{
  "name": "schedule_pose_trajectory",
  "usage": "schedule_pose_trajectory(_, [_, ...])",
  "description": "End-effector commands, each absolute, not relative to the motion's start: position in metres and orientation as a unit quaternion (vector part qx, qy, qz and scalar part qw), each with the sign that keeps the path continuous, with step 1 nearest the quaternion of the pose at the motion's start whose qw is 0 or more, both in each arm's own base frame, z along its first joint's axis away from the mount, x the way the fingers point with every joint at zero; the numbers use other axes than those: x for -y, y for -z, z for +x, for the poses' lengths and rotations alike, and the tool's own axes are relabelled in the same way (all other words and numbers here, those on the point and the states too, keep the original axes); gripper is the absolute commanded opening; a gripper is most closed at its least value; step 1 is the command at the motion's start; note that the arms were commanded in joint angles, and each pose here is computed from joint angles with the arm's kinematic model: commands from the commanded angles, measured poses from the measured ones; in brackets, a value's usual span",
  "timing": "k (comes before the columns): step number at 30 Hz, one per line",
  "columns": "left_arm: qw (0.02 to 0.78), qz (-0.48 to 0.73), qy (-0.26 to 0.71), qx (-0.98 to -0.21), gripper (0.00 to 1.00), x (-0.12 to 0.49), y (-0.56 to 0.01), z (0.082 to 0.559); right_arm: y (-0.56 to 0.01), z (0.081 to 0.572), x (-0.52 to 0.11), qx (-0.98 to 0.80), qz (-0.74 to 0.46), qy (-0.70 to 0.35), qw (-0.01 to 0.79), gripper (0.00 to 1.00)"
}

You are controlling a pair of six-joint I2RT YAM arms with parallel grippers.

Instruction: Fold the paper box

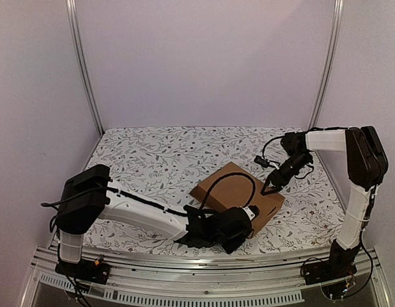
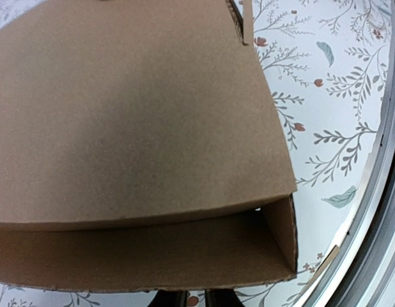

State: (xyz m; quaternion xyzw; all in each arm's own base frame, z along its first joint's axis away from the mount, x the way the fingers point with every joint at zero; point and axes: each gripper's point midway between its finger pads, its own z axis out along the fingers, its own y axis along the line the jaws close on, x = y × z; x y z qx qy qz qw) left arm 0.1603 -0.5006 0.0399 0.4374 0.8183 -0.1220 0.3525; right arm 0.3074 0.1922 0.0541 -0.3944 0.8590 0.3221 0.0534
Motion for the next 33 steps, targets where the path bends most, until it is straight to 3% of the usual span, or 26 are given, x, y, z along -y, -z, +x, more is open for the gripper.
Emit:
schedule_pose_trajectory(1, [0.388, 0.386, 0.175, -0.818, 0.12, 0.512, -0.072, 0.181, -0.043, 0.290, -0.188, -0.866, -0.379, -0.327, 0.010, 0.58])
schedule_pose_trajectory(7, [0.334, 0.436, 0.180, -0.816, 0.12, 0.502, -0.056, 0.131, -0.041, 0.294, -0.184, -0.869, -0.376, -0.321, 0.012, 0.58])
schedule_pose_trajectory(14, [0.311, 0.471, 0.167, -0.808, 0.10, 0.512, -0.044, 0.114, -0.036, 0.294, -0.183, -0.872, -0.373, -0.316, 0.010, 0.58])
schedule_pose_trajectory(33, [0.399, 0.432, 0.196, -0.784, 0.07, 0.576, -0.077, 0.166, -0.035, 0.281, -0.185, -0.872, -0.362, -0.330, -0.001, 0.55])
